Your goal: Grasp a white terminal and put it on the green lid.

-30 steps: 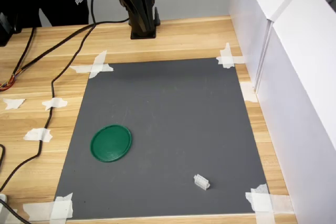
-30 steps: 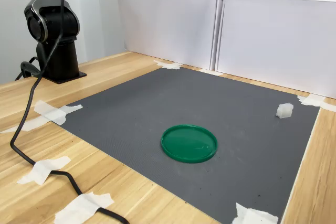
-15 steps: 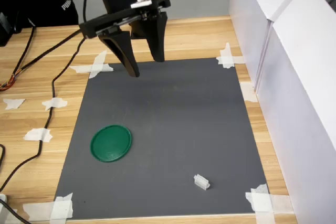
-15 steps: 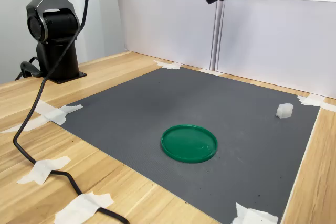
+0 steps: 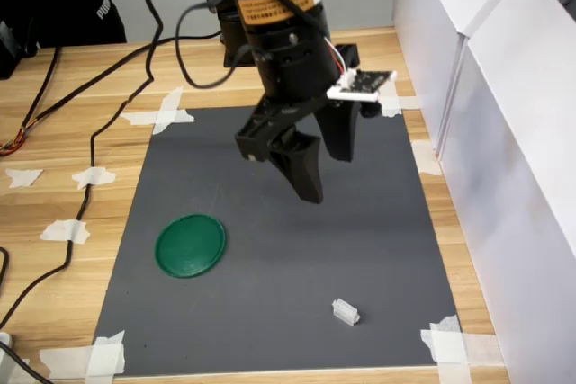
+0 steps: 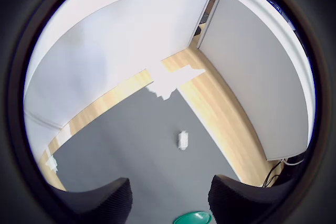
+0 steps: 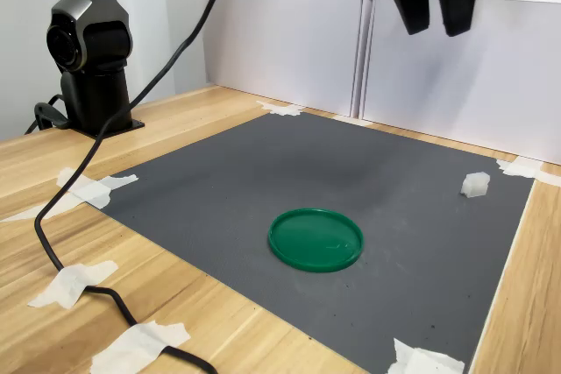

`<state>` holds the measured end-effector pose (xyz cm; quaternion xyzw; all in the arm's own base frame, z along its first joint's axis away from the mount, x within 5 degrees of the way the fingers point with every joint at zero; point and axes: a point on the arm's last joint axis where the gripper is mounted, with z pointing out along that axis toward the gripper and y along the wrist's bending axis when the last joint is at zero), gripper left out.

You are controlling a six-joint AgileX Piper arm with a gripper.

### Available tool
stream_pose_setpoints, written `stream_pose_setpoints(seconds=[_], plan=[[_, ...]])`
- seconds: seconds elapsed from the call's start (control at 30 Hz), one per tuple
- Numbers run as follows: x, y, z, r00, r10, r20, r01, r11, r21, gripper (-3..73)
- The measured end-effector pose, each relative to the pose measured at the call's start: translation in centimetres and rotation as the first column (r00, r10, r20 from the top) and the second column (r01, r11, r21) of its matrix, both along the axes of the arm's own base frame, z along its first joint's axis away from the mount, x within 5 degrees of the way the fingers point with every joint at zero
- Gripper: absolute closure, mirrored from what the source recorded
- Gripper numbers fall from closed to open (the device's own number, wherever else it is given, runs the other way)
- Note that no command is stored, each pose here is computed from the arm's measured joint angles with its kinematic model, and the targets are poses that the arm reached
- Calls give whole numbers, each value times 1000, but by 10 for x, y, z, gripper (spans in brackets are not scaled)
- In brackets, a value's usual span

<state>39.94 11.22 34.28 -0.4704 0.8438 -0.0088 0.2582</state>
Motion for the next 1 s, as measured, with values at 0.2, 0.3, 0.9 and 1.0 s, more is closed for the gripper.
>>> stream_pose_setpoints(seconds=[0.2, 0.3, 0.9, 1.0], plan=[[22, 6, -9, 1000, -13, 7, 13, 1000, 10, 74], [29, 7, -24, 1000, -13, -24, 13, 1000, 1, 74], [56, 10, -73, 993, -101, -56, 100, 995, -20, 74], [56, 9, -73, 992, -110, -62, 109, 994, -18, 74]])
